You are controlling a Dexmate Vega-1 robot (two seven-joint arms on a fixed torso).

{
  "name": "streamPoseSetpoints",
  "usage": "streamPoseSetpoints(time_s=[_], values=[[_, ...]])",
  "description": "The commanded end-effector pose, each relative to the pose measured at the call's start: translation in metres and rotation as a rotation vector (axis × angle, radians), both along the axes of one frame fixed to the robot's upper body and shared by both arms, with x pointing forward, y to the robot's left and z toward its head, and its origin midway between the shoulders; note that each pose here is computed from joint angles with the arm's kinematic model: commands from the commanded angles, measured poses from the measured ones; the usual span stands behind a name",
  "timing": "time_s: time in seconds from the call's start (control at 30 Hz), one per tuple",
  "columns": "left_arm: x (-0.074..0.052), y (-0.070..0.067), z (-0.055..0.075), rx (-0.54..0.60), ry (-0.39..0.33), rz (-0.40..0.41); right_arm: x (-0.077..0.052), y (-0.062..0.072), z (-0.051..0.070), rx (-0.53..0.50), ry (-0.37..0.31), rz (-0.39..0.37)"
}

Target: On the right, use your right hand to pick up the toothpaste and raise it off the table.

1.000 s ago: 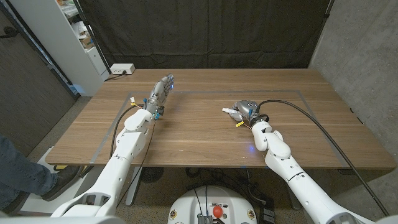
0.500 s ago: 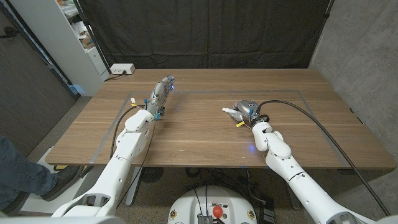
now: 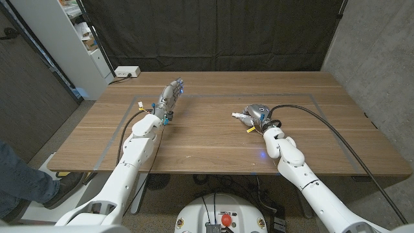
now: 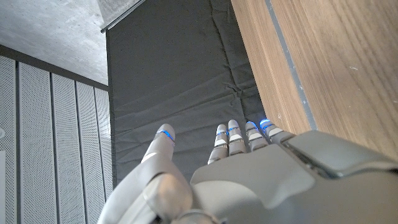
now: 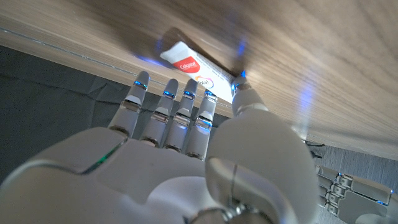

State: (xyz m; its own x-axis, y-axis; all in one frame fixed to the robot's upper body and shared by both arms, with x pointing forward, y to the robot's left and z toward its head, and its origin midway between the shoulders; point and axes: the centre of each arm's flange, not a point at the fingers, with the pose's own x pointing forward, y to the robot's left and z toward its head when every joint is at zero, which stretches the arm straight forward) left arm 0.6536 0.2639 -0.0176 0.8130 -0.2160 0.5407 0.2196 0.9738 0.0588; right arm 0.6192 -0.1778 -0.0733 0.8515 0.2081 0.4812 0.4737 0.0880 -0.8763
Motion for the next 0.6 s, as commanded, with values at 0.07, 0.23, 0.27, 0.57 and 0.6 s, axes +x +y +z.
streamPoseSetpoints(time_s=[0.07, 0.23, 0.27, 0.57, 0.6], values=[[0.000, -0.004, 0.000, -0.002, 0.000, -0.003, -0.006, -0.003, 0.006, 0.000, -0.033, 0.010], [0.002, -0.006, 0.001, 0.001, -0.004, -0.011, -0.007, -0.005, 0.008, 0.001, -0.038, 0.013], [0.003, -0.007, 0.001, -0.001, -0.002, -0.011, -0.007, -0.005, 0.008, 0.000, -0.039, 0.015], [0.005, -0.009, 0.009, 0.009, -0.014, -0.017, -0.012, -0.005, 0.016, 0.000, -0.065, 0.022], [0.006, -0.009, 0.009, 0.011, -0.014, -0.016, -0.012, -0.004, 0.017, -0.001, -0.069, 0.023]])
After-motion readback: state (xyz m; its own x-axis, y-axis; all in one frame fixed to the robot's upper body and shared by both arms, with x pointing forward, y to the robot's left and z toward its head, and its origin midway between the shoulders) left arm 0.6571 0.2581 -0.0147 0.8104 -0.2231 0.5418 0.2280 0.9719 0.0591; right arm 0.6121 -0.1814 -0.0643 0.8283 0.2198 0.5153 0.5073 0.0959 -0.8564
